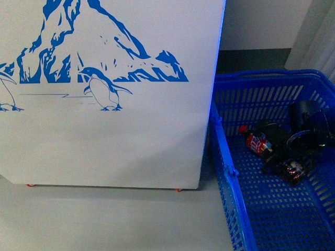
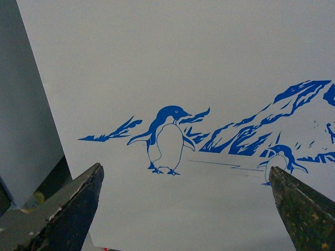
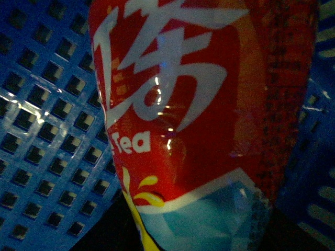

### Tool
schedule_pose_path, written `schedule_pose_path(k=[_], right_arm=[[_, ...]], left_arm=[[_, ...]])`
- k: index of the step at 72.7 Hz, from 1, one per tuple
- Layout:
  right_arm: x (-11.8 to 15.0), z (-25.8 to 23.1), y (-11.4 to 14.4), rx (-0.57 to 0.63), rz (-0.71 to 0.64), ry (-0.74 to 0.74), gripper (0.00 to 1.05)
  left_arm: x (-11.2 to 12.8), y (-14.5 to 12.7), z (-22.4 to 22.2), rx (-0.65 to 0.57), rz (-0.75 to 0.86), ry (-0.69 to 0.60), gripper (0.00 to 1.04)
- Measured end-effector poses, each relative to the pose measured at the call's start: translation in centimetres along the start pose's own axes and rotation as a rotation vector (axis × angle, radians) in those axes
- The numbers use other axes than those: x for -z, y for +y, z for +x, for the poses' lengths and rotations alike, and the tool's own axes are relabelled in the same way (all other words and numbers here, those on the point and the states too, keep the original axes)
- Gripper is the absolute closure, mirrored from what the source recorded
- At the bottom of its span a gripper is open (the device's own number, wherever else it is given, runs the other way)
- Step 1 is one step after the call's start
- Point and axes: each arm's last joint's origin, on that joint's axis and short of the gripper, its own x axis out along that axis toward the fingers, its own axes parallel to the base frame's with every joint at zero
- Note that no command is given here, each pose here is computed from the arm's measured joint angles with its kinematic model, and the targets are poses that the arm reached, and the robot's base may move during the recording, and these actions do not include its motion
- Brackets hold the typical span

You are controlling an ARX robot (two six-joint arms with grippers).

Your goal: Put drink in fridge

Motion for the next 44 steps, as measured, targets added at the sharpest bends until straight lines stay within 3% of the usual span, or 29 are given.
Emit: schedule_pose_path(k=[25,32,44], right_arm=[[-7.6,-13.4,-2.9,0.042,0.196,-0.223,0.67],[-9.7,-19.4,-2.6,0.046,0.238,-0.319,0.67],[-10.6,-27.2,-1.7,0.086,0.332,-0.438,0.67]], left_arm=[[0.0,0.0,0.0,0.0,0.0,0.0,0.08],[0.0,0.0,0.0,0.0,0.0,0.0,0.08],[0.0,0.0,0.0,0.0,0.0,0.0,0.08]])
